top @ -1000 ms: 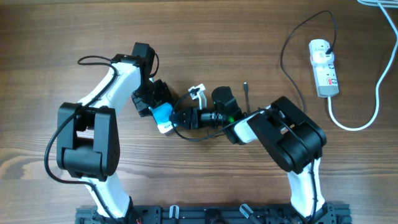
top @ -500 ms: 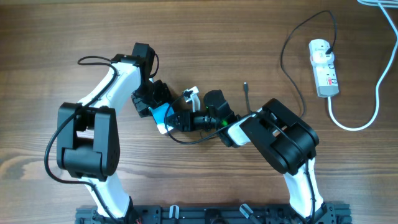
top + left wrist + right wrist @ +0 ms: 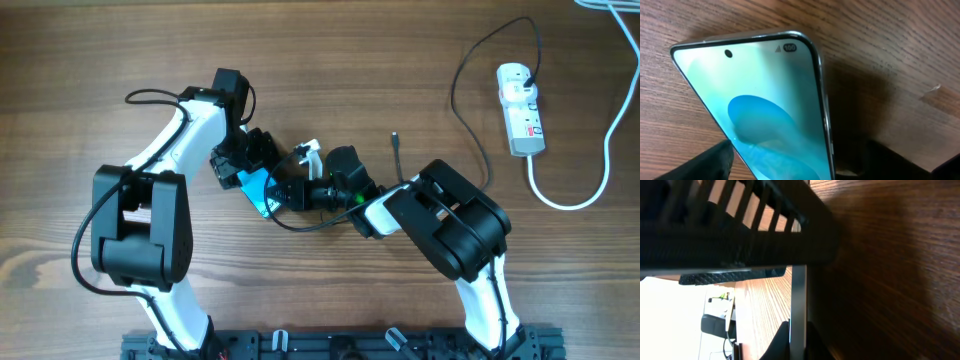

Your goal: Plug charger to phone and switch on socket

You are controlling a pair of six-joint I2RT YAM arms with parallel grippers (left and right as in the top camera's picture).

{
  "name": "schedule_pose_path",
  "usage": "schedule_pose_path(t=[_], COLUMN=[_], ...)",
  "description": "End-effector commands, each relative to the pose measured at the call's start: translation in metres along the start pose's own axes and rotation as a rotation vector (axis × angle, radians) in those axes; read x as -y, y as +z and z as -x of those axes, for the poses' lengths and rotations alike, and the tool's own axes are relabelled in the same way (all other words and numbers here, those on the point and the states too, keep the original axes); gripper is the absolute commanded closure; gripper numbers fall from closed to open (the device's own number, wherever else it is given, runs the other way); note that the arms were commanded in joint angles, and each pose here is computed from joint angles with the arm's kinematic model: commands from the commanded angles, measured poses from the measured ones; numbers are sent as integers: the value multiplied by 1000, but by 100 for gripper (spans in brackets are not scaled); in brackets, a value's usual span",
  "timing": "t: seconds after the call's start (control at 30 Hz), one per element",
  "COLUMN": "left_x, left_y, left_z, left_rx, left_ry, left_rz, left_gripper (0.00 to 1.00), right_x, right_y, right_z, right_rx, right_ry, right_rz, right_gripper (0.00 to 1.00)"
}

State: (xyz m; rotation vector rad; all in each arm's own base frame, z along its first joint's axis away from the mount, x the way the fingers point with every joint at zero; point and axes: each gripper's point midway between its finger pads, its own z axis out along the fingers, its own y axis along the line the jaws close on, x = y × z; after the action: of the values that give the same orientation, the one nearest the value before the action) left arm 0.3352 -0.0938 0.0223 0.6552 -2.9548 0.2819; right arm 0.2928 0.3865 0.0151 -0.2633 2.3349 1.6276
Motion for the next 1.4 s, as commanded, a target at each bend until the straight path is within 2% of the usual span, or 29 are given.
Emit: schedule_pose_path(t=[0.0,0.13,0.2,0.33,0.4,0.43,0.5,0.57,0.63,0.8,1.07,1.23,1.37], left_x=[10,10,12,30,24,21,19,19,25,50,44,21,21], left_y=[-15,-15,-24,-88,-126,-156,-187,-201,-201,-192,-186,-184,-178], left_z=[6,8,10,15,19,19,12,5,-1,-15,-1,3,-5], left_rx=[45,47,39,57,112,173,257,322,320,294,329,265,228], left_ry=[24,19,33,108,86,134,245,340,379,450,362,161,154], left_rz=[-32,-41,-94,-418,-533,-622,-693,-689,-687,-691,-604,-602,-590], left_gripper=[0,0,0,0,0,0,0,9,15,14,14,14,16], right_x=[-1,-1,-6,-30,-40,-46,-59,-81,-104,-115,-116,-114,-116], right_y=[4,4,2,-15,-29,-39,-56,-72,-83,-87,-86,-88,-87], right_z=[4,4,5,26,36,43,53,62,66,65,75,90,93], right_rx=[15,14,8,20,7,-2,-21,-28,-21,-46,17,98,110], right_ry=[-19,-17,-27,-25,45,81,127,139,139,212,224,245,246], right_rz=[3,4,31,170,240,274,333,414,492,524,530,536,541], right_gripper=[96,96,96,96,96,96,96,96,96,96,96,96,96])
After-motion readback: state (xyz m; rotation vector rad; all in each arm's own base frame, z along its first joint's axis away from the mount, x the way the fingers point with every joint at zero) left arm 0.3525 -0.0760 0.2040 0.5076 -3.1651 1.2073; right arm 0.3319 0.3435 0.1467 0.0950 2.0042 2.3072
